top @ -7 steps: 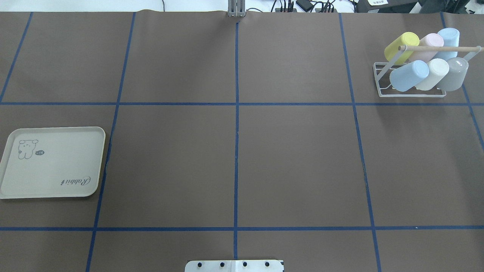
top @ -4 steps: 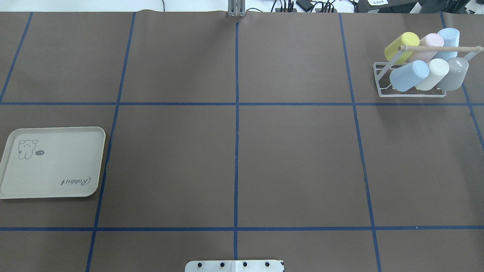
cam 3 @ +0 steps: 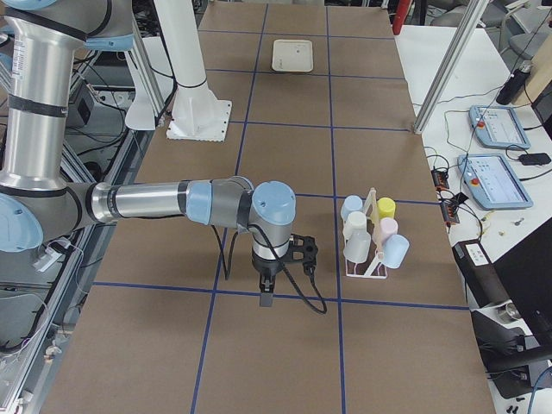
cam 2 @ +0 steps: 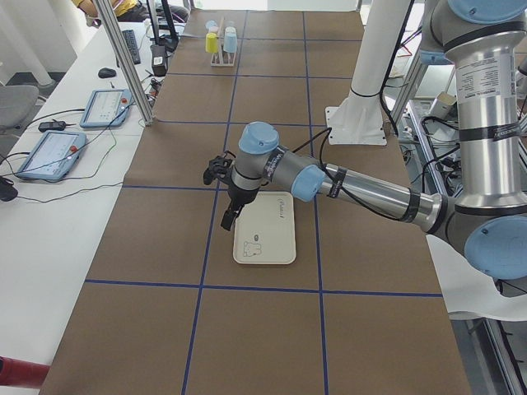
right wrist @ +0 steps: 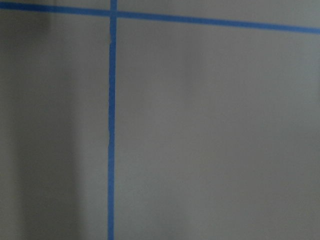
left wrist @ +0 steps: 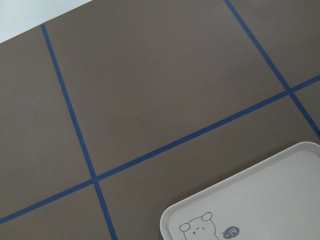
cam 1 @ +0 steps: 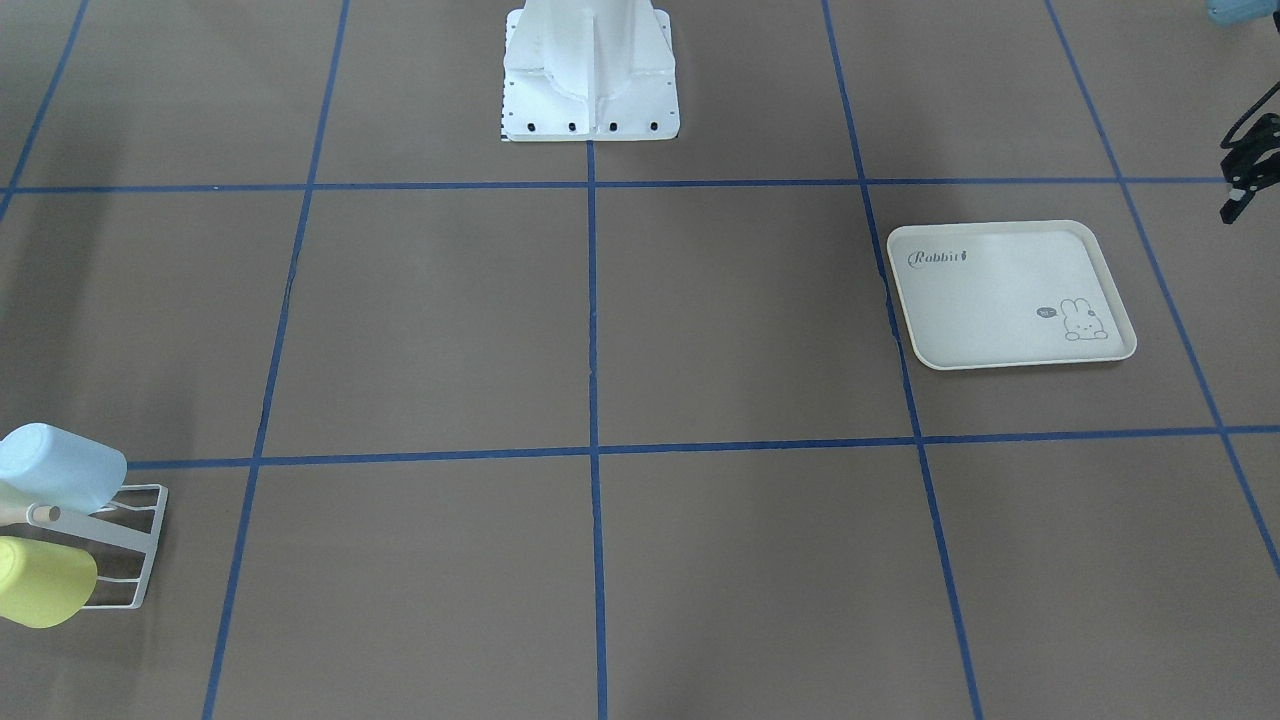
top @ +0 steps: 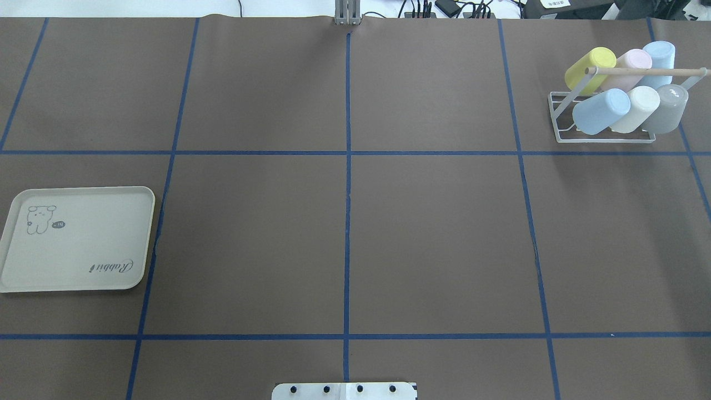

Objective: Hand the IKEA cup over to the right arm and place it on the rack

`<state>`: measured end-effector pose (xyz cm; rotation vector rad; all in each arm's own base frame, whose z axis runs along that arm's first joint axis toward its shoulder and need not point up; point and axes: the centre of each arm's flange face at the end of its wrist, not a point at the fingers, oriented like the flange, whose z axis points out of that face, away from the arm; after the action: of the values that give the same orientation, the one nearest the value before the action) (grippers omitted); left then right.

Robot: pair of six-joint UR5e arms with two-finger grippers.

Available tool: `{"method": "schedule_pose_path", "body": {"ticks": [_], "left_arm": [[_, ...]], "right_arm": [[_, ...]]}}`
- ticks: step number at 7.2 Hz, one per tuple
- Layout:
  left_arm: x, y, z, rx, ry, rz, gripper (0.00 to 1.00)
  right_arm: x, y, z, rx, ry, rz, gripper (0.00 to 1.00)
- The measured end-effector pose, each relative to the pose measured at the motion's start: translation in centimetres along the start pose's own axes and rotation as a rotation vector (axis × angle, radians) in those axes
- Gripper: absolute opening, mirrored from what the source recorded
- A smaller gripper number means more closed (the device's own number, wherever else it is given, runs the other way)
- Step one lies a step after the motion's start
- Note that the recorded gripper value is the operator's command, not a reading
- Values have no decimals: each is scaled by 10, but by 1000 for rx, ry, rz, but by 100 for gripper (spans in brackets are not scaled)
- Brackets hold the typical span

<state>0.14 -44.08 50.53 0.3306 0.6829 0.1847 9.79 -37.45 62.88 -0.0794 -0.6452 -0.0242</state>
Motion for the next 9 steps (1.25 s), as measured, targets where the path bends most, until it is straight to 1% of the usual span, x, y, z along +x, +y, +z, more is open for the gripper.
{"method": "schedule_pose_path", "body": {"ticks": [1, 2, 3, 4, 6, 8, 9], "left_arm": [[-19, 7, -3, -37, -22, -39, 100], [-48, 18, -8, -51, -45, -20, 100], [-82, 32, -13, -57, -64, 14, 100], [-107, 50, -14, -69, -74, 27, 100], [-132, 99, -3, -121, -65, -13, 100], [-139, 143, 15, -173, -27, -70, 100], [-136, 160, 18, -185, -5, -83, 100]], "right_arm": [[3, 10, 10, -28, -39, 27, 100], [5, 14, 15, -42, -55, 41, 100], [6, 16, 18, -47, -62, 47, 100], [6, 16, 19, -48, -66, 50, 100], [5, 14, 17, -43, -67, 42, 100], [4, 13, 16, -40, -67, 30, 100], [4, 13, 15, -38, -68, 28, 100]]}}
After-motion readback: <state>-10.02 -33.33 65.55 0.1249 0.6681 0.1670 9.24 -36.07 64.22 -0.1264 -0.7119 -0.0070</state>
